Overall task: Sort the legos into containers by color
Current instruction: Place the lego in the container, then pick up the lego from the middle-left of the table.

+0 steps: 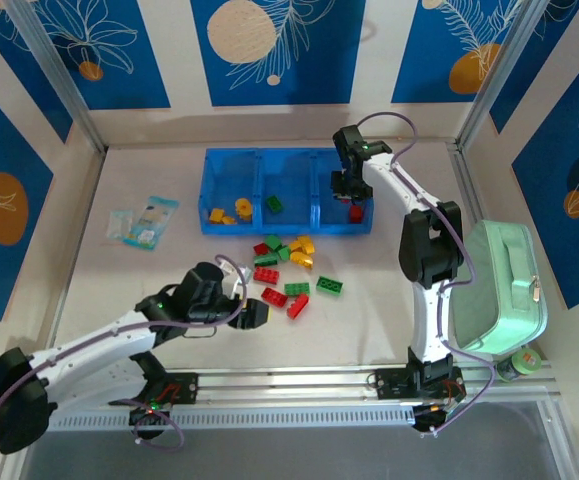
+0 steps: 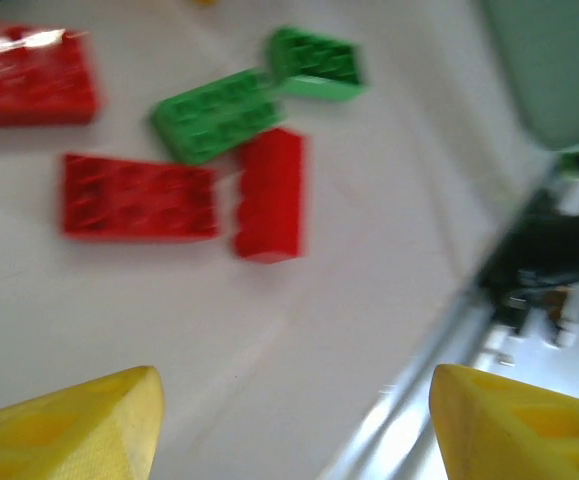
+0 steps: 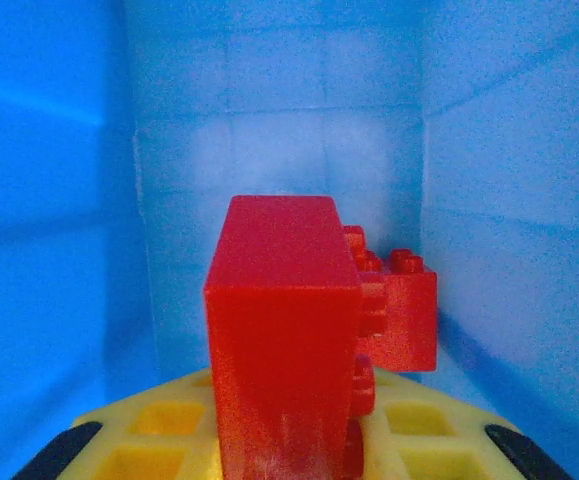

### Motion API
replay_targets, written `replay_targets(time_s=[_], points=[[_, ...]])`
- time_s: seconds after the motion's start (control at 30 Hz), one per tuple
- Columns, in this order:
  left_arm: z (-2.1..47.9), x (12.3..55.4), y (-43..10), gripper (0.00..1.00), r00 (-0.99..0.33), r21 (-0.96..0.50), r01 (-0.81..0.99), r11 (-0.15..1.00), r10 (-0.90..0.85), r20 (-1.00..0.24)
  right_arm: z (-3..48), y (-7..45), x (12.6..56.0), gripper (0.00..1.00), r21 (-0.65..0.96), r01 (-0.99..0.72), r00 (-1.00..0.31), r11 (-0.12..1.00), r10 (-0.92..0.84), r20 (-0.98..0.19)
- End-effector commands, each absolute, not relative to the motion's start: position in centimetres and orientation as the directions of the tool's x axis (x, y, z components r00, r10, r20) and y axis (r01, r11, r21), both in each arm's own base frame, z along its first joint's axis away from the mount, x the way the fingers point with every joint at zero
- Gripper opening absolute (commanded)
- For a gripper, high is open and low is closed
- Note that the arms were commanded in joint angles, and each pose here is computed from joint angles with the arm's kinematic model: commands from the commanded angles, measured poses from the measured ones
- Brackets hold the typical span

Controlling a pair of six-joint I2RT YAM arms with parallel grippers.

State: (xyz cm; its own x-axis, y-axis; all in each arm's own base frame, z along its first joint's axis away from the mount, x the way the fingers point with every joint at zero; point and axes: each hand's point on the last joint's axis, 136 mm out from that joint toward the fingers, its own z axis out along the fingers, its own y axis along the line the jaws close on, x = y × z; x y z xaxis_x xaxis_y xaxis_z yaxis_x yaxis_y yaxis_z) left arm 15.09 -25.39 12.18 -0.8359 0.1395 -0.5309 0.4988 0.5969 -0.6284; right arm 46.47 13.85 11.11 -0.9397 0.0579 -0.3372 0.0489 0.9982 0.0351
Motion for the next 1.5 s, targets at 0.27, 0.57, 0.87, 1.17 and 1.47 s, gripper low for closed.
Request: replay_targets(time_s=[0.27,0.57,0.87,1.17,1.47], points=[[21.9,8.9,-28.4,0.72,-0.760,-0.766,0.642,0.038,0.168,-0.628,10.7,15.2,47.9,0.32,0.079,0.009,-0.947,0.997,0.034,-0.320],[22.0,9.1,-28.4,0.73,-0.752,-0.756,0.652,0.056,0.172,-0.636,11.4,15.5,48.5,0.62,0.063,0.004,-0.944,0.998,0.025,-0.330],[19.4,11.0,-28.1,0.73,-0.756,-0.721,0.655,0.226,0.182,-0.629,17.6,16.9,44.8,0.63,0.097,-0.032,-0.895,0.995,0.014,-0.446],[14.9,16.1,-28.1,0.69,-0.764,-0.595,0.612,0.521,0.195,-0.615,20.7,17.1,37.9,0.63,0.137,-0.065,-0.856,0.989,0.015,-0.517],[10.7,19.3,-30.1,0.64,-0.736,-0.354,0.621,0.699,0.364,-0.571,18.1,16.2,32.6,0.62,0.150,-0.059,-0.879,0.987,0.020,-0.476]])
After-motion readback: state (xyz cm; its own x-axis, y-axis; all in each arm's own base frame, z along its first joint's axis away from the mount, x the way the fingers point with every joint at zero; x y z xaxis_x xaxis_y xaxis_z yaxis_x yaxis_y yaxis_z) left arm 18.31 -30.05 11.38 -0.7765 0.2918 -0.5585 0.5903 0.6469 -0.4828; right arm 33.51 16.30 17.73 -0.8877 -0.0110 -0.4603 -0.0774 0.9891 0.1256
